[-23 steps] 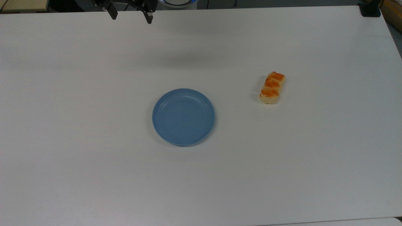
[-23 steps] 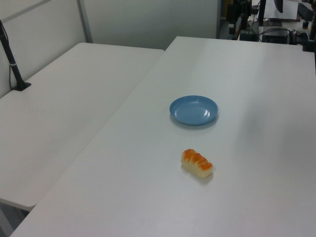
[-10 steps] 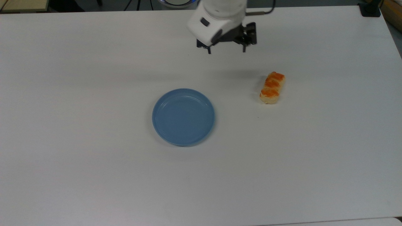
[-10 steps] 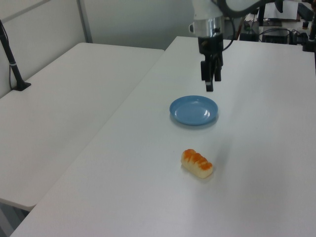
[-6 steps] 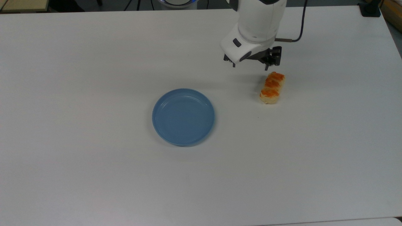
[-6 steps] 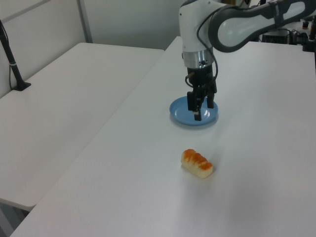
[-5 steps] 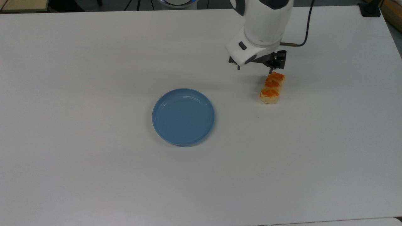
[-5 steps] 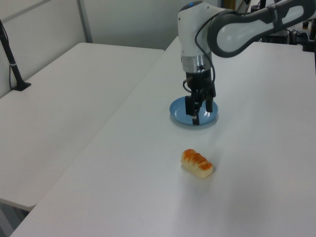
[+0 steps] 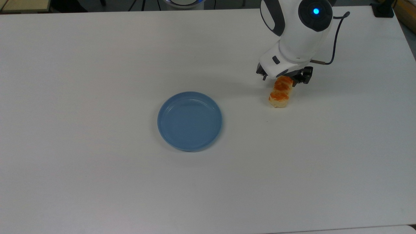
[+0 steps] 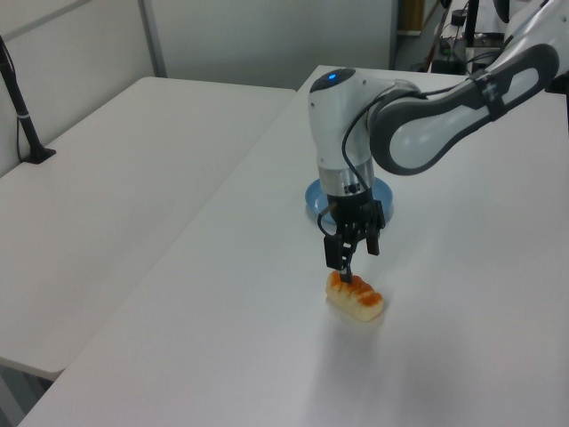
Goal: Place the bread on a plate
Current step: 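Lower the gripper and close it on the bread roll, then carry the bread roll over the blue plate and lower it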
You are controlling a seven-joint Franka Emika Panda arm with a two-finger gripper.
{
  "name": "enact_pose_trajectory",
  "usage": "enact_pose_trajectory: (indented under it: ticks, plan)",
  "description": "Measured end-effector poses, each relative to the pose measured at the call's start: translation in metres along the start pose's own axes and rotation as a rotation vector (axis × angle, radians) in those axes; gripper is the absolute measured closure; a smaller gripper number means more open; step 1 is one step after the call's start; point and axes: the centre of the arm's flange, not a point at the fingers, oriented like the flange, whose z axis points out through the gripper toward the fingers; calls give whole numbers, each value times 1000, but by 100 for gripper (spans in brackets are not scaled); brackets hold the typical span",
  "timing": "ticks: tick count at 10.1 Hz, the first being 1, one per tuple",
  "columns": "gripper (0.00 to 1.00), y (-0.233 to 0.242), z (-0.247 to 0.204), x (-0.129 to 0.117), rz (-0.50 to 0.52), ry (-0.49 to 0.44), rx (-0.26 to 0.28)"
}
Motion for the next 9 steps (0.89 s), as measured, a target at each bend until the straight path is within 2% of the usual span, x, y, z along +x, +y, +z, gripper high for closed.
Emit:
enact_pose_trajectory:
  ticks: [3,6,8,9]
  plan:
    - [4,-26,33,-8,38,46,-33]
    - [15,-30,57,-2,59,75,-62]
    - [53,-30,55,-1,61,79,-58]
    - [56,-26,54,3,69,82,-59]
